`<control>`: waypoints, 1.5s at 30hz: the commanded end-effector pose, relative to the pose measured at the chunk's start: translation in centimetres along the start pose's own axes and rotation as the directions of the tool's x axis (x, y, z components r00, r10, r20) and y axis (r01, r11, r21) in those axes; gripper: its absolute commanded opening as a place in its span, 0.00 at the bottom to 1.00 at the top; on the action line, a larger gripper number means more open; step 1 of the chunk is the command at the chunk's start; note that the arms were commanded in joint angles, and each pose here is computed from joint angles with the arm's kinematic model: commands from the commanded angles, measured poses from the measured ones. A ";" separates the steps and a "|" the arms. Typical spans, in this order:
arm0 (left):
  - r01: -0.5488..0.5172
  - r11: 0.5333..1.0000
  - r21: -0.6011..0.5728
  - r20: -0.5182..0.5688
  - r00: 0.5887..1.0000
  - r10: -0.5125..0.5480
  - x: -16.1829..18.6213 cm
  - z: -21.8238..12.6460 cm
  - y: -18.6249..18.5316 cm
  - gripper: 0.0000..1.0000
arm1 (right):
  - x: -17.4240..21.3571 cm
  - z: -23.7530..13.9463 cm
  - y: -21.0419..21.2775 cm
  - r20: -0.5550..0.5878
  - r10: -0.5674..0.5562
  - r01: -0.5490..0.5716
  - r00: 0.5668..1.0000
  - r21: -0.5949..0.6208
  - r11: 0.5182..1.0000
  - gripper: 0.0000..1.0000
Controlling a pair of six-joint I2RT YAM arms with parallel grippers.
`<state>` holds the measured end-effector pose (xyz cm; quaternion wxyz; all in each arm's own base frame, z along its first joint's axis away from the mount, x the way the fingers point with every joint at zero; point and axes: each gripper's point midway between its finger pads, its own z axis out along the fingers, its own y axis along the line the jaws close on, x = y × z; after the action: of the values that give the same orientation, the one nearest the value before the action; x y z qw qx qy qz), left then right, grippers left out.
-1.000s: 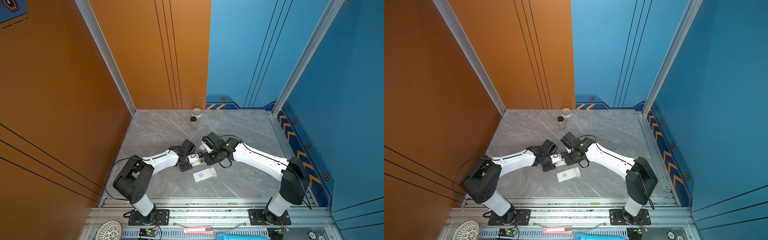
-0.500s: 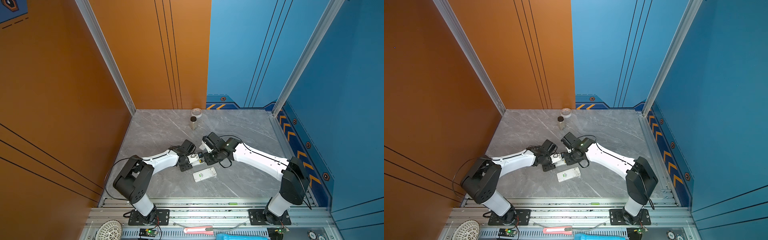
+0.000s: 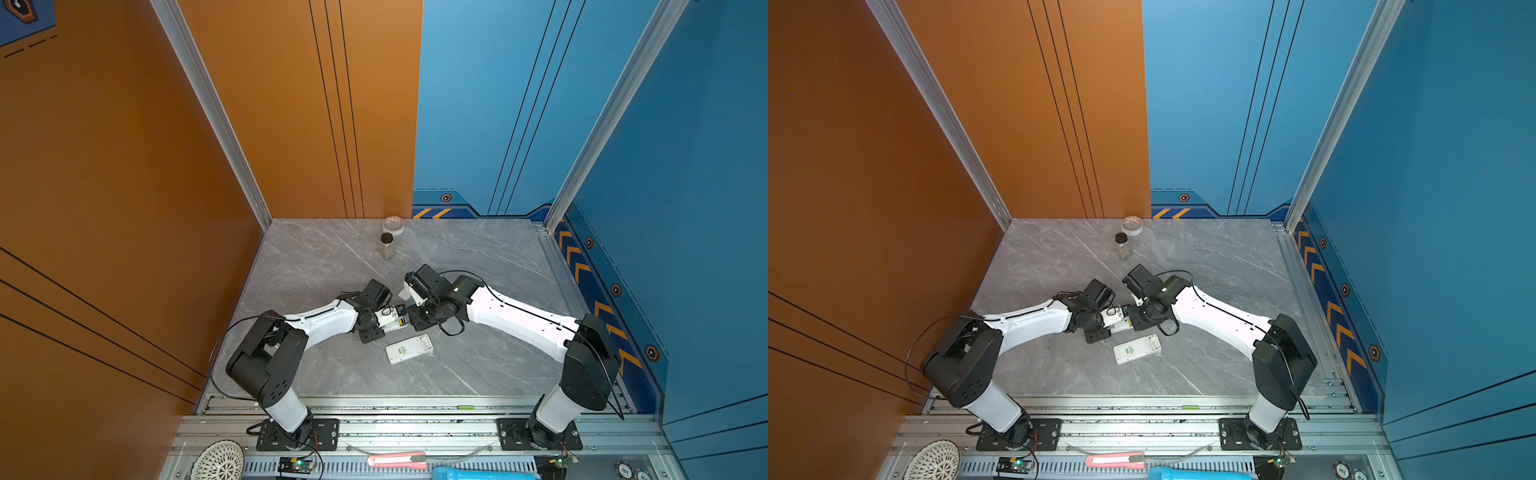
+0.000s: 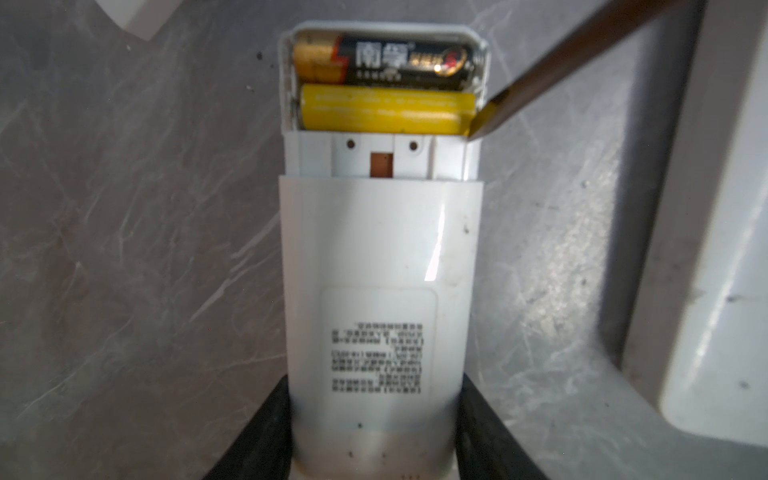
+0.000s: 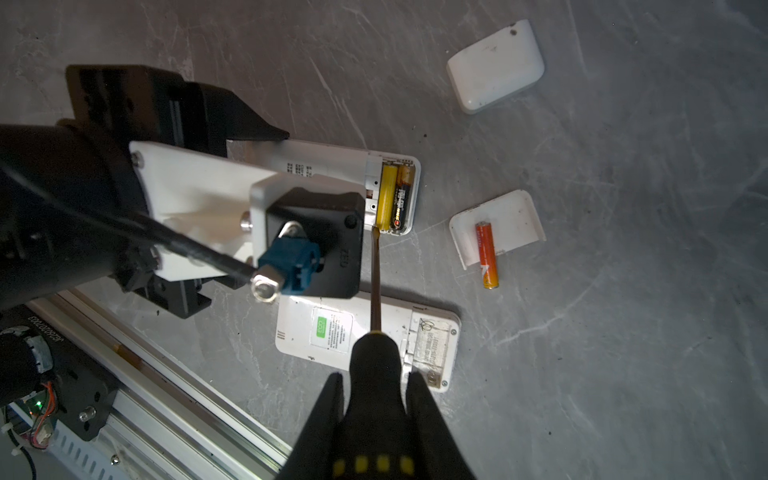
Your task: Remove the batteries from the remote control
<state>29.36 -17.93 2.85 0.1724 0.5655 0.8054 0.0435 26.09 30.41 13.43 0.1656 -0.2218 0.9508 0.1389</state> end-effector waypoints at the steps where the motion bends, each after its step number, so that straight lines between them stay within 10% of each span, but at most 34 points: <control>1: -0.023 0.999 -0.025 -0.031 0.999 0.022 0.5 0.0 0.2 0.26 | 1.2 -0.6 -2.0 -0.028 0.002 0.000 1.000 0.064 0.998 0.00; 17: -0.019 0.999 -0.030 -0.034 0.999 0.018 0.5 -0.1 0.0 0.26 | -1.3 -2.5 -0.3 0.067 -0.002 0.002 0.998 0.008 1.000 0.00; 30: 0.056 0.998 -0.006 -0.061 0.997 -0.056 1.1 0.0 -0.6 0.23 | -1.9 -5.0 1.1 0.280 -0.118 0.063 0.953 0.198 0.978 0.00; 45: 0.096 0.995 -0.025 -0.071 0.993 -0.097 1.9 0.2 -1.0 0.20 | 1.4 -2.8 2.4 0.258 -0.073 0.020 0.964 0.200 0.980 0.00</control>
<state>29.26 -17.56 2.82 0.1739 0.5242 0.8319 0.0532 22.67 31.04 15.71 0.2967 -0.2315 0.9239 0.0694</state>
